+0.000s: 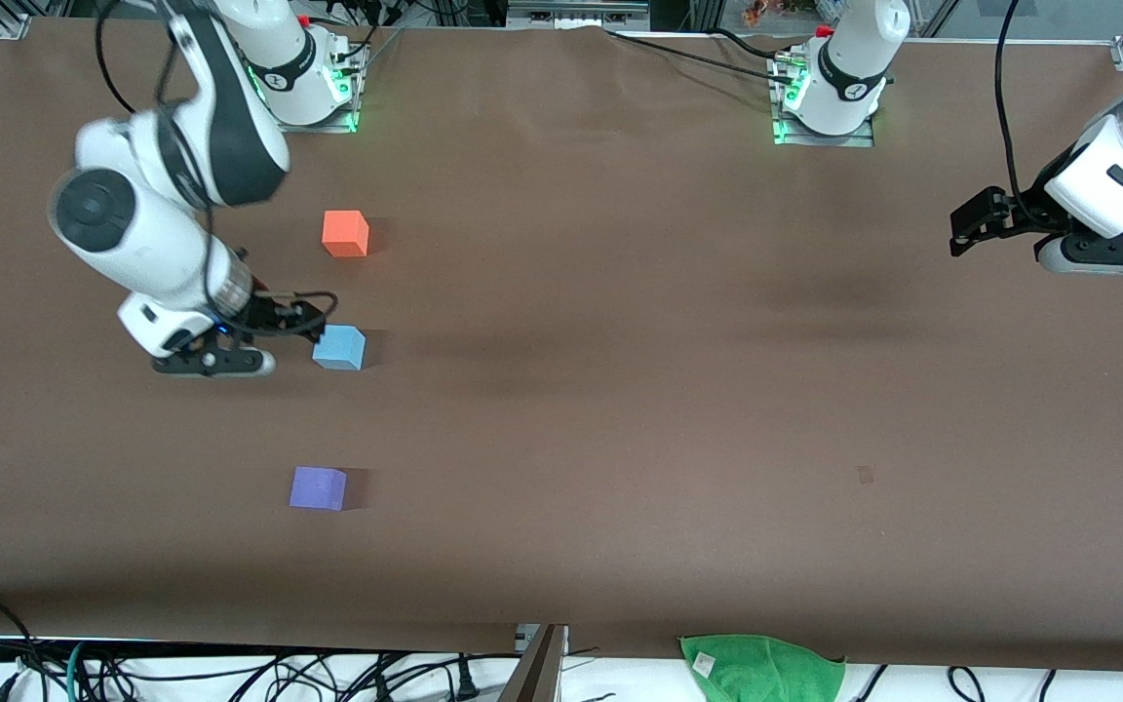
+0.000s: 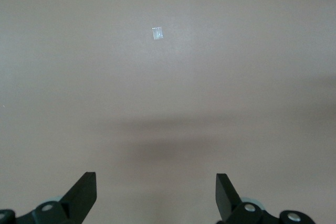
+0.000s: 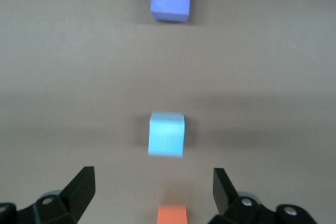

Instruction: Place blue block between orange and purple blocks

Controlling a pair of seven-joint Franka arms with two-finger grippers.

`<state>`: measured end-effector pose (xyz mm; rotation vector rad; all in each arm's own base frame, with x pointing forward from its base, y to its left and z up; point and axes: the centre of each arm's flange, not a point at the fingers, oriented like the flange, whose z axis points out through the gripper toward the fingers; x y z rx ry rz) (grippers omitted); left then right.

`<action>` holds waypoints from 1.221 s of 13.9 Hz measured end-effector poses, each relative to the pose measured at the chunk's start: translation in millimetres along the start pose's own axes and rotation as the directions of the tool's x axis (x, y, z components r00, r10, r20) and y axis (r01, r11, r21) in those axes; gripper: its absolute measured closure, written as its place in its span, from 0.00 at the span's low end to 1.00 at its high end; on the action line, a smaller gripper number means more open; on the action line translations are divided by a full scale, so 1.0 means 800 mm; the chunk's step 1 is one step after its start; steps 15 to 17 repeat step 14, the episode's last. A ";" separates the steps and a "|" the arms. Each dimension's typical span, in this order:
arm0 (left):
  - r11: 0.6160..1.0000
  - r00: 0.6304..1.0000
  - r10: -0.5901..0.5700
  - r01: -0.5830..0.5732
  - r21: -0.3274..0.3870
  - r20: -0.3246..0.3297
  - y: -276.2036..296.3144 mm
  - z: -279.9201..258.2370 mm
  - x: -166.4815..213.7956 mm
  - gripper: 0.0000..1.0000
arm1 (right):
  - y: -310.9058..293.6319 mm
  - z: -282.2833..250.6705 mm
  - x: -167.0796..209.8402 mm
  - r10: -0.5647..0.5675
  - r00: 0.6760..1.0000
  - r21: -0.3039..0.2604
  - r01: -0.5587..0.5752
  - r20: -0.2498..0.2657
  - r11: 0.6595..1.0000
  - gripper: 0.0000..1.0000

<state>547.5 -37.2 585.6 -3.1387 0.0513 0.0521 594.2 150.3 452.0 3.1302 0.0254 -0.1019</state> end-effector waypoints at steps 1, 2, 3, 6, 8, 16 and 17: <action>1.000 1.000 0.000 0.000 0.000 0.000 0.000 0.000 0.000 0.00 | 0.001 -0.033 -0.006 0.000 1.000 -0.004 0.000 0.017 1.000 0.00; 1.000 1.000 0.000 0.000 0.000 0.000 0.000 0.000 0.000 0.00 | 0.004 -0.063 -0.013 0.002 1.000 -0.006 -0.002 0.023 1.000 0.00; 1.000 1.000 0.000 0.000 0.000 0.000 0.000 0.000 0.000 0.00 | 0.009 -0.087 -0.022 0.005 1.000 -0.006 -0.005 0.022 1.000 0.00; 1.000 1.000 0.000 0.000 0.000 0.000 0.000 0.000 0.000 0.00 | 0.029 -0.138 -0.053 0.021 1.000 -0.008 -0.021 0.023 1.000 0.00; 1.000 1.000 0.000 0.000 0.000 0.002 0.000 0.000 0.000 0.00 | 0.050 -0.159 -0.065 0.029 0.999 -0.005 -0.028 0.019 1.000 0.00; 1.000 1.000 0.000 0.000 0.000 0.003 0.000 0.000 0.000 0.00 | 0.073 -0.178 -0.077 0.027 0.999 -0.001 -0.027 0.016 1.000 0.00; 1.000 1.000 0.000 0.000 0.000 0.003 0.000 0.000 0.000 0.00 | 0.073 -0.178 -0.077 0.027 0.999 -0.001 -0.027 0.016 1.000 0.00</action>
